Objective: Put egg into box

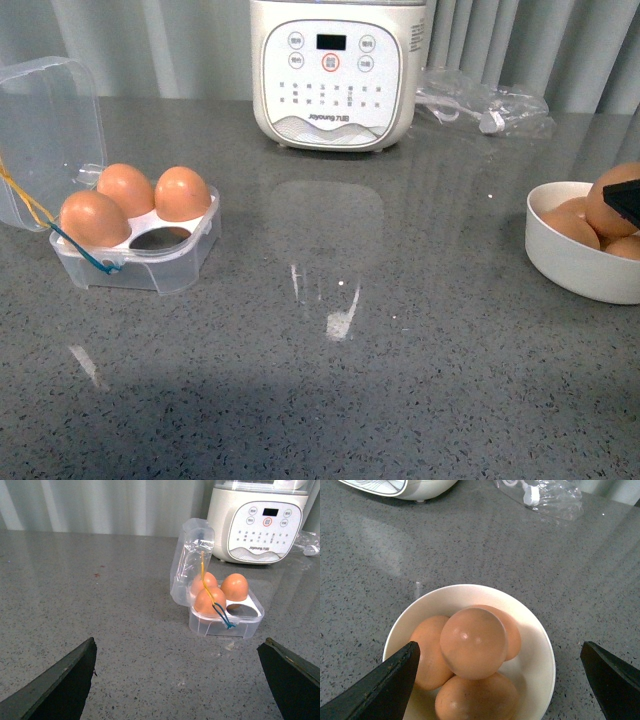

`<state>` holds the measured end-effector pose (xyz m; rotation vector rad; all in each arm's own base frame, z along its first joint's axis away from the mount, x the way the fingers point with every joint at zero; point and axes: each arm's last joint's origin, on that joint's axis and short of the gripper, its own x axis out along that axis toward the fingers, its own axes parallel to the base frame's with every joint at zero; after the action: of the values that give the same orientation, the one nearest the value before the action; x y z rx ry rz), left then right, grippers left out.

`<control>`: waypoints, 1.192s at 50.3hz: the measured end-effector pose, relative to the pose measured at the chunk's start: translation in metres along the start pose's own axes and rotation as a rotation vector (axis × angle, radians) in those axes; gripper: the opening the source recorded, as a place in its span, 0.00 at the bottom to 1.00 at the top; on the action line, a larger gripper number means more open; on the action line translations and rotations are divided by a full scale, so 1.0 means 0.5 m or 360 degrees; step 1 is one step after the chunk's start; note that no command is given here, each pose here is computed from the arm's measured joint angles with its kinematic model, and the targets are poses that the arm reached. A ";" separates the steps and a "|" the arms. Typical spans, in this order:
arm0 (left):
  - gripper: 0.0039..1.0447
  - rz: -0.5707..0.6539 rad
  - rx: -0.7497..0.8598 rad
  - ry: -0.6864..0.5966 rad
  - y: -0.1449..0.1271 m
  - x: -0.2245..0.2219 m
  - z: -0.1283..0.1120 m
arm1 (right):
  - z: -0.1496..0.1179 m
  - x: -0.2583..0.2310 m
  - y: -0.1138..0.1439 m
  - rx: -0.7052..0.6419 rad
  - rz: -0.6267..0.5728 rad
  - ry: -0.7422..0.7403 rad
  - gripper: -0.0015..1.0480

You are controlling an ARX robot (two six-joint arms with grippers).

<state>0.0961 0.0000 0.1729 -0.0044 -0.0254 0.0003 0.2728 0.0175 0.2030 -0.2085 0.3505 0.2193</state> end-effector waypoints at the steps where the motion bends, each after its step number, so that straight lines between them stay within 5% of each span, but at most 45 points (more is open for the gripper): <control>1: 0.94 0.0000 0.0000 0.0000 0.000 0.000 0.000 | 0.001 0.002 0.000 0.0000 -0.0001 0.0000 0.93; 33: 0.94 0.0000 0.0000 0.0000 0.000 0.000 0.000 | 0.001 0.046 0.011 0.0022 0.0047 0.0024 0.93; 48: 0.94 0.0000 0.0000 0.0000 0.000 0.000 0.000 | 0.002 0.058 0.010 0.0043 0.0039 0.0018 0.45; 60: 0.94 0.0000 0.0000 0.0000 0.000 0.000 0.000 | 0.012 0.051 0.013 0.0037 0.0058 -0.0020 0.38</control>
<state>0.0961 0.0000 0.1729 -0.0044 -0.0254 0.0003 0.2966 0.0297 0.1984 -0.1779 0.3441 0.2520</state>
